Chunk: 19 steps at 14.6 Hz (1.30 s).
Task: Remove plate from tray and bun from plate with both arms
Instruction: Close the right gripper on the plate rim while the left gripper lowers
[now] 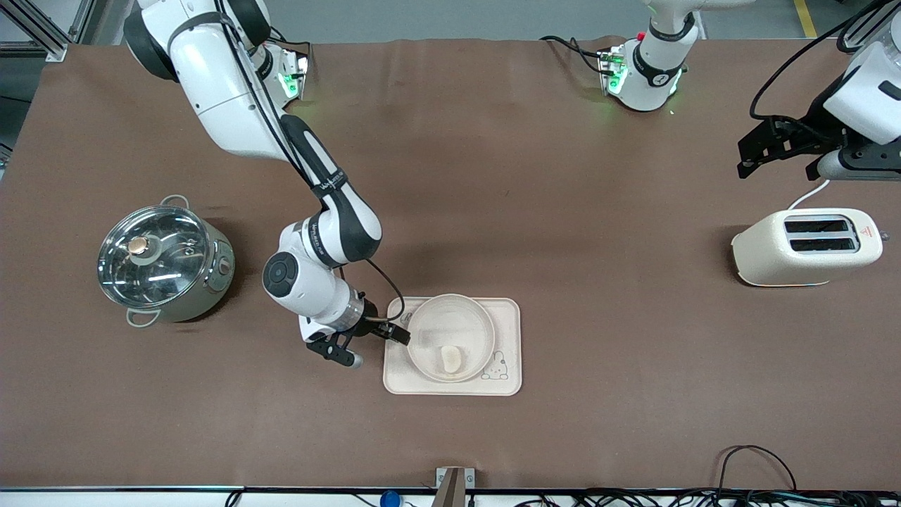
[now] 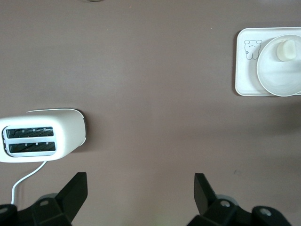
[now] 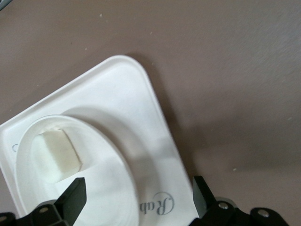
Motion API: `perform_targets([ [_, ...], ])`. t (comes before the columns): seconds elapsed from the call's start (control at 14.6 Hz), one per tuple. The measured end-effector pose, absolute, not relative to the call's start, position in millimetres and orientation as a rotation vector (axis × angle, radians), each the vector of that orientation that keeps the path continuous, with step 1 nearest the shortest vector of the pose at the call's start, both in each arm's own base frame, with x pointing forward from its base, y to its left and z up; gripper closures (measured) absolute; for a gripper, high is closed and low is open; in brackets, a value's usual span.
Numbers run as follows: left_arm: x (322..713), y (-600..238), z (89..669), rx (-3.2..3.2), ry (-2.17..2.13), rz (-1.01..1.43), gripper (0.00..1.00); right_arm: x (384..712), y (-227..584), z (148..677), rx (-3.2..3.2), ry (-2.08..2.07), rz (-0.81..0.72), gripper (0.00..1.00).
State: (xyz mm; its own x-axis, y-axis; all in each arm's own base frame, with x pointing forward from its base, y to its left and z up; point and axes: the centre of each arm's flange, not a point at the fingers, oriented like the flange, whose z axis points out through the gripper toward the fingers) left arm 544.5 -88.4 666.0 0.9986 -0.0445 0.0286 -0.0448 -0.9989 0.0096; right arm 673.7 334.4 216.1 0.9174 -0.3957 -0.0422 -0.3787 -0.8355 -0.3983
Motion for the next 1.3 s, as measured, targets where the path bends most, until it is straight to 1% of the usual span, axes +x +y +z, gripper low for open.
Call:
perform_targets([
  [0.27, 546.3, -82.1, 664.5, 3.131, -0.050, 0.040, 0.00, 666.2, 347.9, 211.1, -2.673, 0.549, -0.038, 0.00],
  [0.41, 547.2, -76.3, 664.4, 3.132, -0.033, 0.040, 0.00, 659.9, 356.7, 201.4, -2.684, 0.534, -0.024, 0.04],
  [0.55, 547.8, -74.8, 663.8, 3.132, -0.029, 0.038, 0.00, 655.2, 363.5, 194.5, -2.690, 0.523, -0.018, 0.19],
  [0.62, 548.8, -74.8, 662.3, 3.132, -0.029, 0.034, 0.00, 654.3, 365.3, 192.9, -2.691, 0.520, -0.017, 0.19],
  [0.68, 550.2, -74.9, 660.1, 3.132, -0.029, 0.029, 0.00, 654.0, 366.4, 191.9, -2.692, 0.518, -0.017, 0.26],
  [0.75, 552.1, -74.9, 657.3, 3.132, -0.029, 0.023, 0.00, 654.1, 367.1, 190.6, -2.692, 0.517, -0.017, 0.26],
  [0.82, 554.2, -75.1, 654.4, 3.132, -0.029, 0.018, 0.00, 654.2, 367.8, 189.1, -2.693, 0.515, -0.016, 0.30],
  [0.89, 556.0, -75.4, 651.9, 3.131, -0.030, 0.014, 0.00, 654.3, 368.7, 187.9, -2.693, 0.513, -0.016, 0.39],
  [0.96, 557.2, -75.8, 650.1, 3.131, -0.031, 0.011, 0.00, 654.6, 369.5, 187.6, -2.693, 0.511, -0.017, 0.52],
  [1.03, 557.8, -76.2, 649.3, 3.131, -0.032, 0.011, 0.00, 654.9, 369.9, 187.6, -2.694, 0.502, -0.020, 0.52],
  [1.09, 557.8, -76.5, 649.3, 3.131, -0.033, 0.011, 0.00, 655.1, 369.9, 187.7, -2.696, 0.487, -0.024, 0.58],
  [1.23, 557.7, -77.0, 649.6, 3.131, -0.034, 0.012, 0.00, 655.3, 369.9, 187.5, -2.701, 0.463, -0.029, 0.81],
  [1.3, 557.7, -77.5, 649.7, 3.131, -0.036, 0.013, 0.00, 655.3, 369.6, 187.0, -2.705, 0.447, -0.032, 0.90],
])
